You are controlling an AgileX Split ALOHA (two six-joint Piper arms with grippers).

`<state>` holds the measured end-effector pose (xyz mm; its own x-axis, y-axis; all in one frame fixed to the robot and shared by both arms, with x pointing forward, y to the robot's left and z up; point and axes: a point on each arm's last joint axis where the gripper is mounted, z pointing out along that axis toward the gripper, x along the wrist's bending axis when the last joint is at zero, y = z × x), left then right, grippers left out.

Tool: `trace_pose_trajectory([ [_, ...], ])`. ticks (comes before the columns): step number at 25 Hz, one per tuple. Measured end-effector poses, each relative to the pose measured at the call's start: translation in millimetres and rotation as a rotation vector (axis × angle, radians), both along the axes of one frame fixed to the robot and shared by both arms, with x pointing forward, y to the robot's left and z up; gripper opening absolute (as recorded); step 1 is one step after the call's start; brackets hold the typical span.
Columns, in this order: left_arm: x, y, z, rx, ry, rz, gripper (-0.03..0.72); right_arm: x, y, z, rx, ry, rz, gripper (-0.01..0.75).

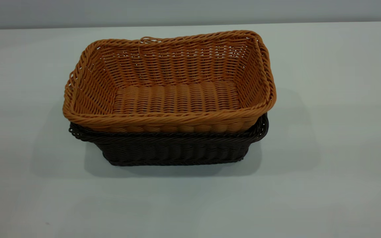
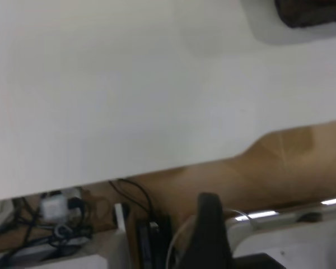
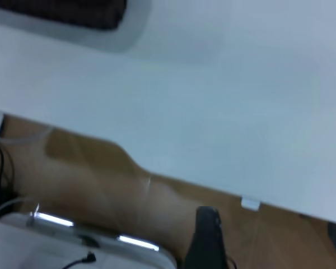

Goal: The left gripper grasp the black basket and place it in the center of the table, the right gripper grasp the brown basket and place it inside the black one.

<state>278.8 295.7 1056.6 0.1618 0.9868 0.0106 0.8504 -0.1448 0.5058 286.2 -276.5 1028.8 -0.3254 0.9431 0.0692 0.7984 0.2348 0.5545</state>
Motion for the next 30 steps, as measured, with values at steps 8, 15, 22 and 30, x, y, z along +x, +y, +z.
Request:
trace_pose_trajectory([
  [8,-8.4,0.2,-25.7,-0.017,-0.026,-0.004,0.558,-2.2,-0.9,-0.7,0.006,-0.015,0.0,0.537],
  [15,-11.3,0.7,-25.3,-0.023,-0.059,-0.004,0.558,-2.3,-0.8,-0.7,0.006,-0.015,0.0,0.537],
  [22,-13.7,1.1,-24.8,-0.026,-0.078,-0.004,0.558,-10.0,-8.7,3.1,0.059,-0.083,-0.178,0.537],
  [30,-29.4,3.9,-23.1,-0.044,-0.194,0.018,0.558,-38.6,-15.0,8.2,0.1,-0.301,-0.355,0.537],
])
